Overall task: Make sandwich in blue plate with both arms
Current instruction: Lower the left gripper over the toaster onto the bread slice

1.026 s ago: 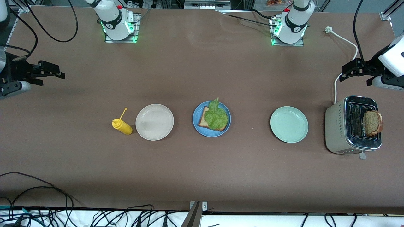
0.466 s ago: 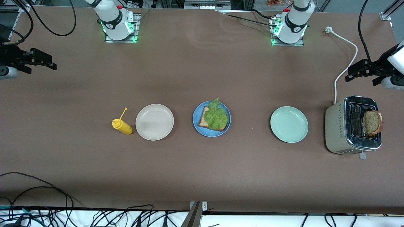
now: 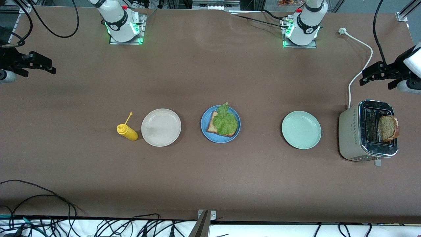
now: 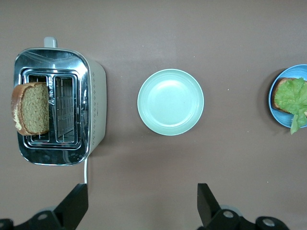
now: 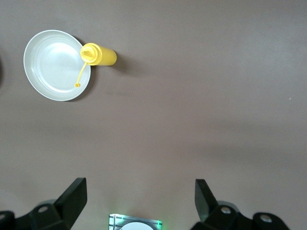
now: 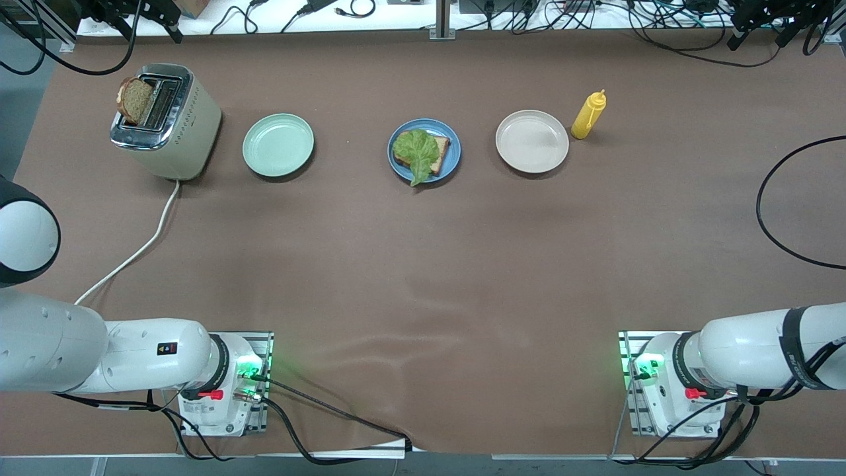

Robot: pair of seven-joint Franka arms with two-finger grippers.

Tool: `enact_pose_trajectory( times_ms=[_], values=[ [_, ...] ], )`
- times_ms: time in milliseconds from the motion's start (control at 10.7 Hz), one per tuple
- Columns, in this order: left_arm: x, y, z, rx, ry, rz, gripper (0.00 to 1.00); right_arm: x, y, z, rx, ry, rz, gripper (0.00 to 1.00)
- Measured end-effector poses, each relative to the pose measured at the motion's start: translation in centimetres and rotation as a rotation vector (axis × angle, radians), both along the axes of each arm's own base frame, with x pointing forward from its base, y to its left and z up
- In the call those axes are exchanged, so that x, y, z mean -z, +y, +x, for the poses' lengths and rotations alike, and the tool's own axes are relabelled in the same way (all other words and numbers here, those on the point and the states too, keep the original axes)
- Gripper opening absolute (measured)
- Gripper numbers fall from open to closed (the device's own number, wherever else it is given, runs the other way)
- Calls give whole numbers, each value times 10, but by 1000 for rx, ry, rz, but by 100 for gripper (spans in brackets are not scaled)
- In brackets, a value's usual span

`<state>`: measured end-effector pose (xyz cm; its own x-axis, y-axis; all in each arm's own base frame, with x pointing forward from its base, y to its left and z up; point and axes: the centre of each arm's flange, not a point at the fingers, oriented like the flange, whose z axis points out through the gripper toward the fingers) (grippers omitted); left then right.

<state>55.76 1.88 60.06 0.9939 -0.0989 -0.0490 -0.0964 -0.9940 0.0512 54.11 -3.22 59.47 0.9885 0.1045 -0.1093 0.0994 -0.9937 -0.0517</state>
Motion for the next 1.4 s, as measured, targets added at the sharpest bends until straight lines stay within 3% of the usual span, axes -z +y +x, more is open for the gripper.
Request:
enact_pose_trajectory(
  times_ms=[373,560,839,1399],
  values=[
    [0,0,0,0,0,0,100,-2,-4,0,7,-2,-41,100],
    [0,4,0,3,2,40,100,-3,-4,-2,6,4,-51,100],
    [1,13,0,-7,3,68,100,-19,-8,-1,14,-28,-58,100],
    [32,70,22,42,-21,76,100,-20,-12,0,17,-28,-74,100]
  ],
)
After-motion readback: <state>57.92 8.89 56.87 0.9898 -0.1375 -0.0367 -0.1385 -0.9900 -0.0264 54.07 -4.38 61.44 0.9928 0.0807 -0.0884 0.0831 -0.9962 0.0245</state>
